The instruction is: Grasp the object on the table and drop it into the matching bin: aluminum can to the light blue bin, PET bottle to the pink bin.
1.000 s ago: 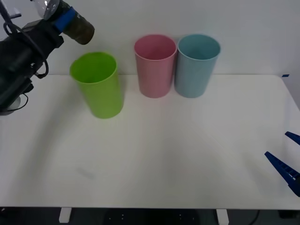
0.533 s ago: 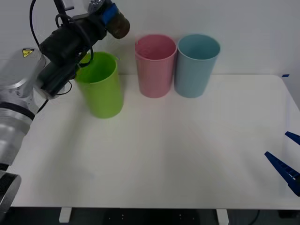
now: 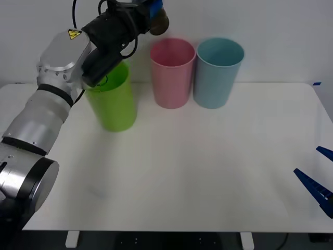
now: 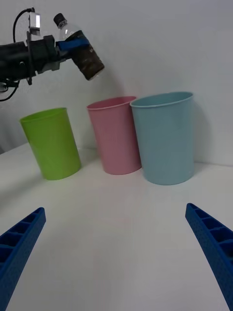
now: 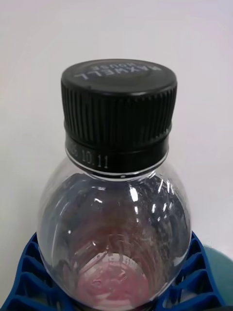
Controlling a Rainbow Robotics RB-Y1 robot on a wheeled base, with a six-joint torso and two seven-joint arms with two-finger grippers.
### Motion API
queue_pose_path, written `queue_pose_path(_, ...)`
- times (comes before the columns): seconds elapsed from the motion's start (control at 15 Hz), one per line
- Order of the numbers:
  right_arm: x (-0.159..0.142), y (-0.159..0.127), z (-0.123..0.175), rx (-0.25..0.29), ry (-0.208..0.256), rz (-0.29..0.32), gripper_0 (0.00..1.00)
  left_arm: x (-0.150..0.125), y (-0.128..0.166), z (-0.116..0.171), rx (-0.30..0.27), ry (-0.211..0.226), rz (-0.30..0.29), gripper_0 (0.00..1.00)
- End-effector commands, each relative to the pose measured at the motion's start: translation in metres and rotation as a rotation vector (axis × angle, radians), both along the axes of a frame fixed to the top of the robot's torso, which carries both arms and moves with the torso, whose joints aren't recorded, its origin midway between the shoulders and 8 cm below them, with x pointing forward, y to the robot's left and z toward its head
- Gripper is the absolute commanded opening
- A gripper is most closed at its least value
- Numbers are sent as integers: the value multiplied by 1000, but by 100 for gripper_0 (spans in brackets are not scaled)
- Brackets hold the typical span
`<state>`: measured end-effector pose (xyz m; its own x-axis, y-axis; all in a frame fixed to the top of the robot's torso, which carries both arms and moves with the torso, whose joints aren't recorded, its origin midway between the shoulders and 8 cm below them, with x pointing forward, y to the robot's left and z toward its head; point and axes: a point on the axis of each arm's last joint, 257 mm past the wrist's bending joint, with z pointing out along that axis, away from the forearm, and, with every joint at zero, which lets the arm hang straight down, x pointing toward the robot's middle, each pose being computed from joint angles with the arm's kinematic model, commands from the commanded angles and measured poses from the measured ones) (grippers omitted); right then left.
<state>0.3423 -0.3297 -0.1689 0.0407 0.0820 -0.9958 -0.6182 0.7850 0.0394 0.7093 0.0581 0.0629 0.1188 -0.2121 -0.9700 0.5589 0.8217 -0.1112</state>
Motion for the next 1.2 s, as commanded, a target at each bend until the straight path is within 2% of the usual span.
queue_pose_path(0.07, 0, 0, 0, 0, 0, 0, 100, 4, -18, -2, 56, 0, -5, 0)
queue_pose_path(0.33, 0, 0, 0, 0, 0, 0, 100, -1, -46, -5, 111, -15, -23, 0)
queue_pose_path(0.87, 0, 0, 0, 0, 0, 0, 100, -3, -58, -8, 120, -16, -32, 0)
queue_pose_path(0.93, 0, 0, 0, 0, 0, 0, 100, -3, -58, -8, 120, -16, -32, 4)
queue_pose_path(1.0, 0, 0, 0, 0, 0, 0, 100, -3, -58, -8, 118, -15, -33, 24)
queue_pose_path(1.07, 0, 0, 0, 0, 0, 0, 100, -3, -57, -7, 110, -14, -31, 95)
queue_pose_path(1.13, 0, 0, 0, 0, 0, 0, 100, -2, -56, -6, 104, -14, -26, 100)
queue_pose_path(1.2, 0, 0, 0, 0, 0, 0, 100, -2, -56, -6, 103, -13, -27, 100)
